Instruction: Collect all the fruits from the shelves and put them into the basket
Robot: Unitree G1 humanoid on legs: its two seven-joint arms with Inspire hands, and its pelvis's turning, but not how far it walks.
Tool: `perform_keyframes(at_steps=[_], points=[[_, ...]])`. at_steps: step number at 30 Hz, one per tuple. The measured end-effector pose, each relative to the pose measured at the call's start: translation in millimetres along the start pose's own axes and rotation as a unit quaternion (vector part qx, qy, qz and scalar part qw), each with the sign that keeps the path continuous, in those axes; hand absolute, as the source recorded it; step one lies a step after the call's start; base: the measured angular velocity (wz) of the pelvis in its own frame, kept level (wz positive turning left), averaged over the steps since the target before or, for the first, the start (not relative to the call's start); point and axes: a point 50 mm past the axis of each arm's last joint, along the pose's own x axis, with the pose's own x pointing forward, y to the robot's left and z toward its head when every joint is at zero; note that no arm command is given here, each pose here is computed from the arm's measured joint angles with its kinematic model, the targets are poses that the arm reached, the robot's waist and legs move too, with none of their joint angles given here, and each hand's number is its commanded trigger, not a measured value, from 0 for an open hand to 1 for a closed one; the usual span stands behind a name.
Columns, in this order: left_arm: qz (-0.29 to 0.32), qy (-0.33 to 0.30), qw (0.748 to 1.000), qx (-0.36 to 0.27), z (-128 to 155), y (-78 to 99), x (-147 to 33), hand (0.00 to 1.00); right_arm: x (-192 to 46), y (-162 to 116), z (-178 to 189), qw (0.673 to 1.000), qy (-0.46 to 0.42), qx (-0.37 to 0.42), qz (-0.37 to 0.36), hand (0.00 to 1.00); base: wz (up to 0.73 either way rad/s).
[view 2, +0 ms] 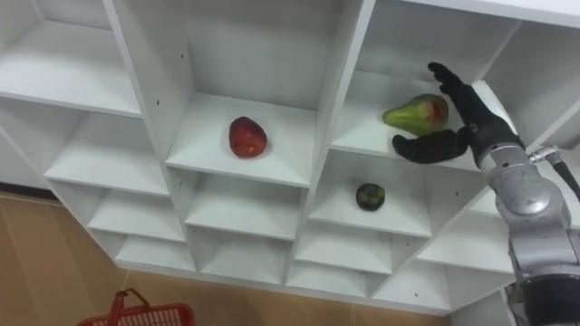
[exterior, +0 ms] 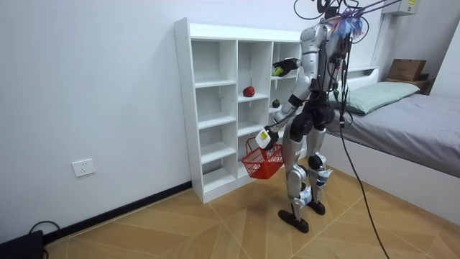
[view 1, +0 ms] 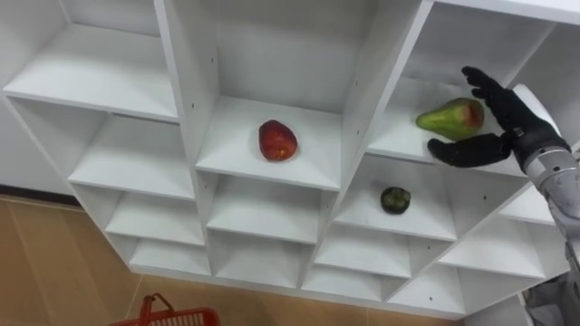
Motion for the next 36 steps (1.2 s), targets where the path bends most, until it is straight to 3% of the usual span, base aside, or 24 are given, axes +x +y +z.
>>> perform_keyframes(at_steps=[36], points=[[0.009,-0.012,1.0,0.011,9,2.8,3.0,1.0,4,5,11,1.0,-0.021,-0.017,0.003,1.0,0.0]])
